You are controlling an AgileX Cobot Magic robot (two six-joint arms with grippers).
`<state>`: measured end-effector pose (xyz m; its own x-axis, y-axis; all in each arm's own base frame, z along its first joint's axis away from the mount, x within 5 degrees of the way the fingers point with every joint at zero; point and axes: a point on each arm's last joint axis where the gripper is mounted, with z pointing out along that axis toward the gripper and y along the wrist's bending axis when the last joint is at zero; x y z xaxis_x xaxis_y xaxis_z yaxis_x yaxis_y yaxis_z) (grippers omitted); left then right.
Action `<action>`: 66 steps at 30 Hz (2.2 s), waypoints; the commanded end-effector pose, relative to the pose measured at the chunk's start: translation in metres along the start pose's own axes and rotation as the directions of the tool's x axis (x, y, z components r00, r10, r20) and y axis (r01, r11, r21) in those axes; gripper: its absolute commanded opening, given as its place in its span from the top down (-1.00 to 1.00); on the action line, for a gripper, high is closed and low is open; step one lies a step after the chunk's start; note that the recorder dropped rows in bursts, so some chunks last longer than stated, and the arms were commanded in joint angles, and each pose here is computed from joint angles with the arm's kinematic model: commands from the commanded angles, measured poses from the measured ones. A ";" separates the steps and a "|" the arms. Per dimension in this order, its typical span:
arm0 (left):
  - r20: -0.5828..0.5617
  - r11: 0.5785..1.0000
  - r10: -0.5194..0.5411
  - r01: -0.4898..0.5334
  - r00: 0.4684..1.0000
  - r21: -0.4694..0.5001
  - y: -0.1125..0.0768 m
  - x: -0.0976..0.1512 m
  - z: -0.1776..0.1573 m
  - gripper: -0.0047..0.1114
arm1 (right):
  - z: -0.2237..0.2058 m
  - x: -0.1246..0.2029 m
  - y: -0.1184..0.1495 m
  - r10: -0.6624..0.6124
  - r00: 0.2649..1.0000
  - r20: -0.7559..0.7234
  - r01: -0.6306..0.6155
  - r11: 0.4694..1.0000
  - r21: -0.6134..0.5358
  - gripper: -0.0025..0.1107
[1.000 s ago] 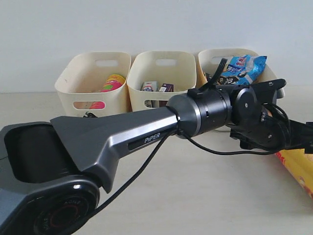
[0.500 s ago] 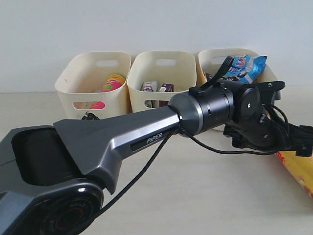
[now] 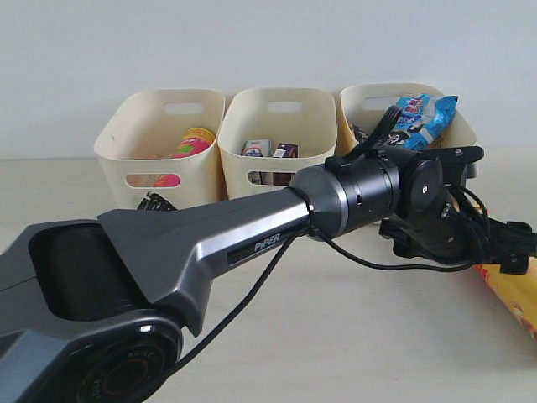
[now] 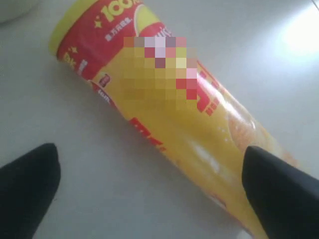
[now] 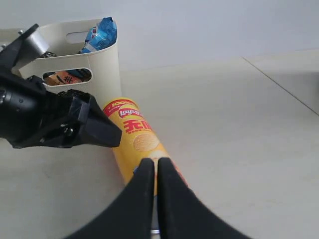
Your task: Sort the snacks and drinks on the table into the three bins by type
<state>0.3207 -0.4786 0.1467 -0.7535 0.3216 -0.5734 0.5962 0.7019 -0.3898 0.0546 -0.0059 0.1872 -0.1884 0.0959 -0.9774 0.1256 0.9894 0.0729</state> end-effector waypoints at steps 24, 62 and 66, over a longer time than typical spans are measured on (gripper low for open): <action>-0.189 0.947 0.285 -0.307 0.940 -0.097 -0.002 -0.006 -0.042 -0.28 | 0.000 -0.001 0.000 -0.003 1.000 0.008 0.003 1.000 0.002 0.96; 0.328 0.897 0.437 -0.379 0.838 -0.226 0.048 0.184 -0.438 0.84 | 0.033 -0.164 0.014 0.069 0.998 0.011 -0.068 0.997 -0.030 0.96; 0.354 0.874 0.480 -0.405 0.803 -0.267 0.050 0.188 -0.448 0.84 | 0.071 -0.179 0.024 -0.143 0.936 -0.321 0.101 0.985 -0.143 0.96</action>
<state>0.0869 -0.1034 0.3422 -0.2431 0.3680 -0.8975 0.7599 0.6473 0.0595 0.1361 -0.0100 0.3492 -0.2796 0.1281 -0.9515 0.0817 0.9906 0.1093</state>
